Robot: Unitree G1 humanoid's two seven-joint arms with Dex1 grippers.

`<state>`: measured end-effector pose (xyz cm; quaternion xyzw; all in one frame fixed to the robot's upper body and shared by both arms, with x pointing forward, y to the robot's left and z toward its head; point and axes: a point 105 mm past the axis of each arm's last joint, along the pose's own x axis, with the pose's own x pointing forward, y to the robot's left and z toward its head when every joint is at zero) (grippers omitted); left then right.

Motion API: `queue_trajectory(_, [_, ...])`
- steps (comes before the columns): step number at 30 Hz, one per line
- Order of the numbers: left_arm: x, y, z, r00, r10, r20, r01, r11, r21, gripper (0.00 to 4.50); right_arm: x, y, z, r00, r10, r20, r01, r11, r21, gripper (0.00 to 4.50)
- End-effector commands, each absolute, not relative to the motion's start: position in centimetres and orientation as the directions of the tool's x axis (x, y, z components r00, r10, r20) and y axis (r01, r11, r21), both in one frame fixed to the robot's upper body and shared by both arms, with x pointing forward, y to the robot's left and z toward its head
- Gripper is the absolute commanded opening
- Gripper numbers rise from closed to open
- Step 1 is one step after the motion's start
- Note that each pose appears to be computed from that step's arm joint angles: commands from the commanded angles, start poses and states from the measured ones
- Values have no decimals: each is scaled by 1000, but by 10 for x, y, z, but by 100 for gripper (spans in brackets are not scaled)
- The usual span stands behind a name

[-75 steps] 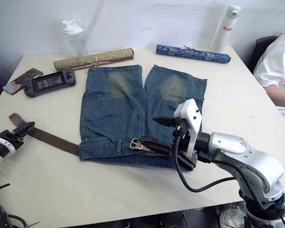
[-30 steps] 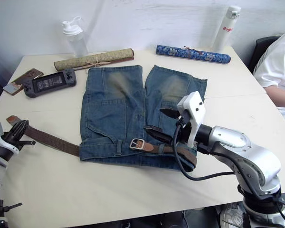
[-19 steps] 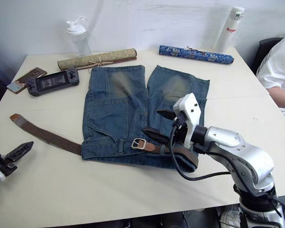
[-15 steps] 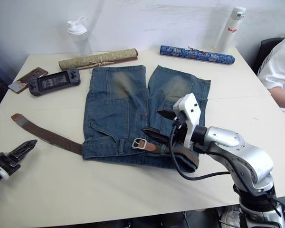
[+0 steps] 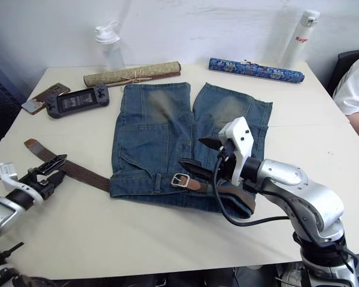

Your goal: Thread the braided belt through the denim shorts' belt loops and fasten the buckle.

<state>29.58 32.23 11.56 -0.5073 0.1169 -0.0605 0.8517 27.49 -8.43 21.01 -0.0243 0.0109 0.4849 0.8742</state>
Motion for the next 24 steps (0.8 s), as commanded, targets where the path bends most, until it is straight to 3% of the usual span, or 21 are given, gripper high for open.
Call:
queue_trajectory(1, [304, 310, 103, 952, -255, -169, -51, 412, -910, 443, 270, -84, 224, 531, 847, 9, -845, 530, -78, 450])
queue_trajectory(9, [314, 305, 99, 966, -195, -170, -88, 371, -924, 443, 270, -85, 224, 543, 839, 7, -836, 542, -83, 450])
queue_trajectory(10, [313, 304, 98, 968, -185, -167, -92, 360, -929, 387, 270, -86, 223, 545, 838, 5, -835, 544, -84, 450])
queue_trajectory(11, [312, 304, 97, 971, -174, -164, -96, 343, -934, 377, 270, -86, 223, 546, 838, 4, -835, 544, -85, 450])
queue_trajectory(12, [312, 305, 96, 973, -166, -161, -99, 331, -938, 339, 270, -86, 223, 546, 838, 4, -834, 545, -85, 450])
queue_trajectory(16, [311, 317, 89, 981, -66, -185, -160, 280, -947, 160, 270, -87, 222, 549, 836, -1, -833, 546, -86, 450])
queue_trajectory(18, [312, 316, 94, 985, -69, -161, -129, 334, -934, 91, 270, -88, 222, 550, 835, -1, -832, 548, -87, 450])
queue_trajectory(22, [319, 293, 127, 987, -142, -76, 16, 557, -831, 91, 272, -89, 223, 556, 831, -1, -828, 554, -88, 450])
queue_trajectory(24, [324, 273, 150, 980, -197, -24, 124, 703, -700, 91, 272, -91, 223, 557, 831, -4, -827, 554, -89, 450])
